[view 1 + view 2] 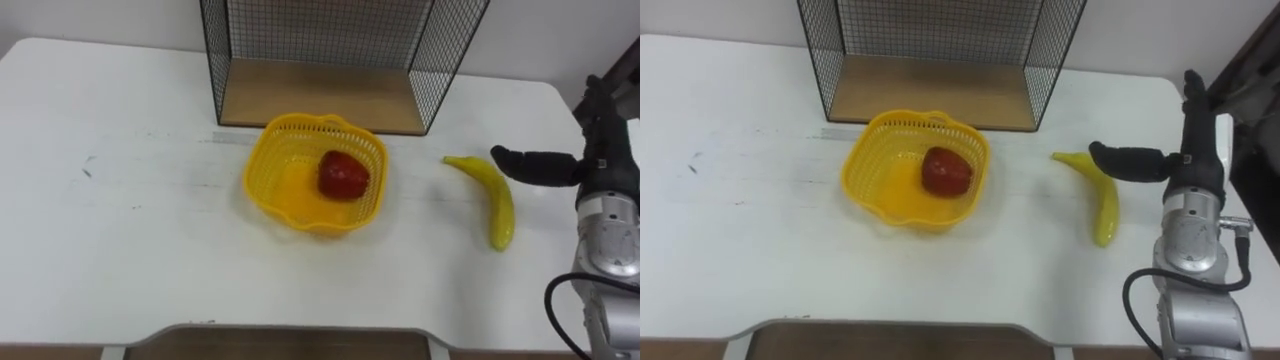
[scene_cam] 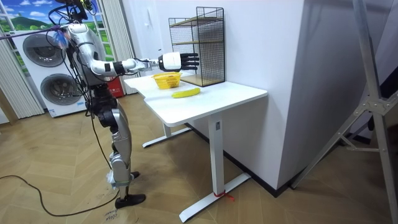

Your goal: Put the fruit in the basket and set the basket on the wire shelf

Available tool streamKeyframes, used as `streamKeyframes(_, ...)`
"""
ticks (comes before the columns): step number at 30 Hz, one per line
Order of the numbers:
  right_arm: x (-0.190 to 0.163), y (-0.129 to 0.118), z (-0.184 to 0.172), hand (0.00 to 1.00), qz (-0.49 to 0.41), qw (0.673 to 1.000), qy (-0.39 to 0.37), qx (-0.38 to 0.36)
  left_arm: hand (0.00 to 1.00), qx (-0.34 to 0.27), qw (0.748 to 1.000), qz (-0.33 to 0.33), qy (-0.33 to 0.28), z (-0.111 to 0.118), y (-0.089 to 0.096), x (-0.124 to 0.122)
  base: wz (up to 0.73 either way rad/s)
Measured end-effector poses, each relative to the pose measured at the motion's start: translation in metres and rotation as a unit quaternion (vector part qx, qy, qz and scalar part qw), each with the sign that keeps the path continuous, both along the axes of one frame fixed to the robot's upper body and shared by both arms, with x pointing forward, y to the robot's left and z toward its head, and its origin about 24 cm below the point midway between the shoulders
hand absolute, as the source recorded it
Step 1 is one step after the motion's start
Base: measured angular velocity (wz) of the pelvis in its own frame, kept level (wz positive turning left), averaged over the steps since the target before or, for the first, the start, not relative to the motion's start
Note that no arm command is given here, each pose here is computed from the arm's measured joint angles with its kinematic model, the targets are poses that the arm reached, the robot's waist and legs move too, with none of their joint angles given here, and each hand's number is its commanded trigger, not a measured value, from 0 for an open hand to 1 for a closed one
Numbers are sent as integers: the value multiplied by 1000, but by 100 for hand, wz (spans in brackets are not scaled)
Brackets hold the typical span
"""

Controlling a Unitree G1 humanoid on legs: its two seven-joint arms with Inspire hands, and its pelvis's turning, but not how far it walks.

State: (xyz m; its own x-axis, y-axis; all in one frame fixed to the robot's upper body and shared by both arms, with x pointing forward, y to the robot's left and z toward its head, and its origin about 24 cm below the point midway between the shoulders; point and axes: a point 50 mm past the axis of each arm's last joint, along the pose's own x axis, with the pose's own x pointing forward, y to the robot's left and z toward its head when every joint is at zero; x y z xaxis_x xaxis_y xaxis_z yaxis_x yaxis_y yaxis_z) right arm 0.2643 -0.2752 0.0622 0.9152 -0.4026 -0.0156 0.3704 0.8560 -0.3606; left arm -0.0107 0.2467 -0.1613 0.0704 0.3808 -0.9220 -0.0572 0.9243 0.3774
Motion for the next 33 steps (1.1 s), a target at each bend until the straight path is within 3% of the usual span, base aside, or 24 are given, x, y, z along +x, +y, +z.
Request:
streamKeyframes(13, 3, -6, -28, 0, 31, 995, 94, 8, 0, 5, 1000, -2, -6, 2, 3, 5, 0)
streamKeyframes(33, 8, -3, -51, 0, 64, 984, 166, 11, 0, -8, 1000, 1, -10, 2, 3, 8, 0)
